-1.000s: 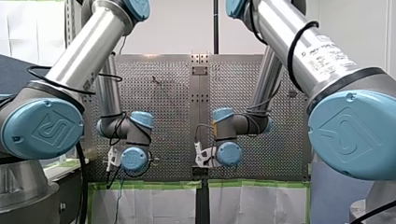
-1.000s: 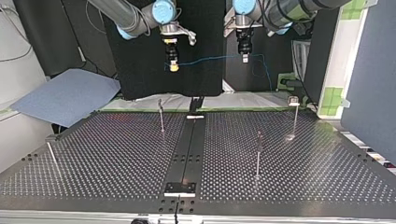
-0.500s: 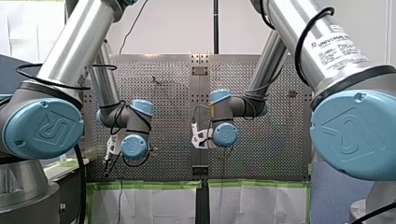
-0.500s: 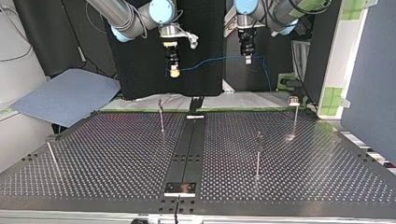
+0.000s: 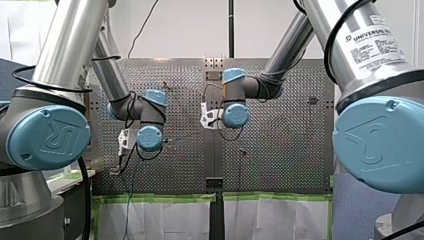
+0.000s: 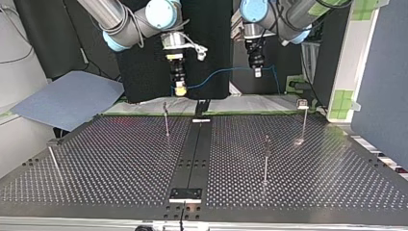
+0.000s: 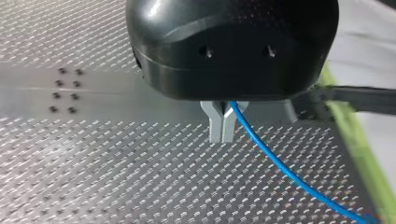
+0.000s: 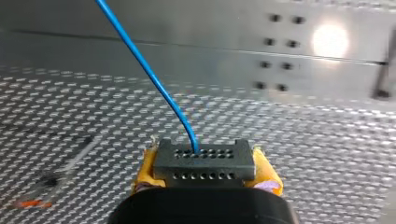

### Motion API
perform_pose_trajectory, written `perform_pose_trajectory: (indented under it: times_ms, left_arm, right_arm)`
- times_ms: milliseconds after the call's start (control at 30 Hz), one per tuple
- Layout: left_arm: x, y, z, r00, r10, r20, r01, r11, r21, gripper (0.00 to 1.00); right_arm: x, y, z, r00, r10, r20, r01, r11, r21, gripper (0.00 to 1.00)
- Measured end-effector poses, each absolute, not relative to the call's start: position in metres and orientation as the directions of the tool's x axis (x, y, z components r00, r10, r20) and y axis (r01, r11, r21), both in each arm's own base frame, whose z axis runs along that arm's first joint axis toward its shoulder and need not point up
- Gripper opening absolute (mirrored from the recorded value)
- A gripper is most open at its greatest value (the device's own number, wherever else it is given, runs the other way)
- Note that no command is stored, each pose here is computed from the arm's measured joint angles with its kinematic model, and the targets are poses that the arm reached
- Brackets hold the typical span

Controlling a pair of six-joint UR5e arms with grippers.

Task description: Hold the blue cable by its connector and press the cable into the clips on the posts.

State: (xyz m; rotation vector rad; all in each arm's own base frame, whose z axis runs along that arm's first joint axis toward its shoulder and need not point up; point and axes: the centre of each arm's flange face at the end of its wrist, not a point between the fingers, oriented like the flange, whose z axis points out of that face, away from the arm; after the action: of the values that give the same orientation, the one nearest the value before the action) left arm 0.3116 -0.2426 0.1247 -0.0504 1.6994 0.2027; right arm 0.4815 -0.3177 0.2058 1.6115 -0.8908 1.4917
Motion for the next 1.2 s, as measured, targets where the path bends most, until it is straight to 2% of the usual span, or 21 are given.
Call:
perform_pose_trajectory:
  times_ms: [233,567,833,1200]
  left_arm:
    - [0.335,-0.243,0.166,-0.082,0.042,-0.996,-0.206,0.977,0.058,0.00]
    - [0.350,-0.229,0.201,-0.064,0.034,-0.997,-0.264,0.963,0.050,0.00]
    - [0.372,-0.226,0.242,-0.018,0.006,-1.000,-0.262,0.965,0.010,0.00]
    - [0.407,-0.228,0.263,-0.030,-0.043,-0.999,-0.225,0.974,-0.035,0.00]
  right_arm:
    - [0.493,-0.324,0.262,0.029,0.058,0.998,-0.877,-0.478,0.053,0.00]
    - [0.510,-0.330,0.286,0.035,0.091,0.995,-0.864,-0.497,0.076,0.00]
    - [0.525,-0.330,0.280,0.064,0.083,0.994,-0.849,-0.519,0.098,0.00]
    - [0.540,-0.330,0.302,0.047,0.109,0.993,-0.840,-0.534,0.098,0.00]
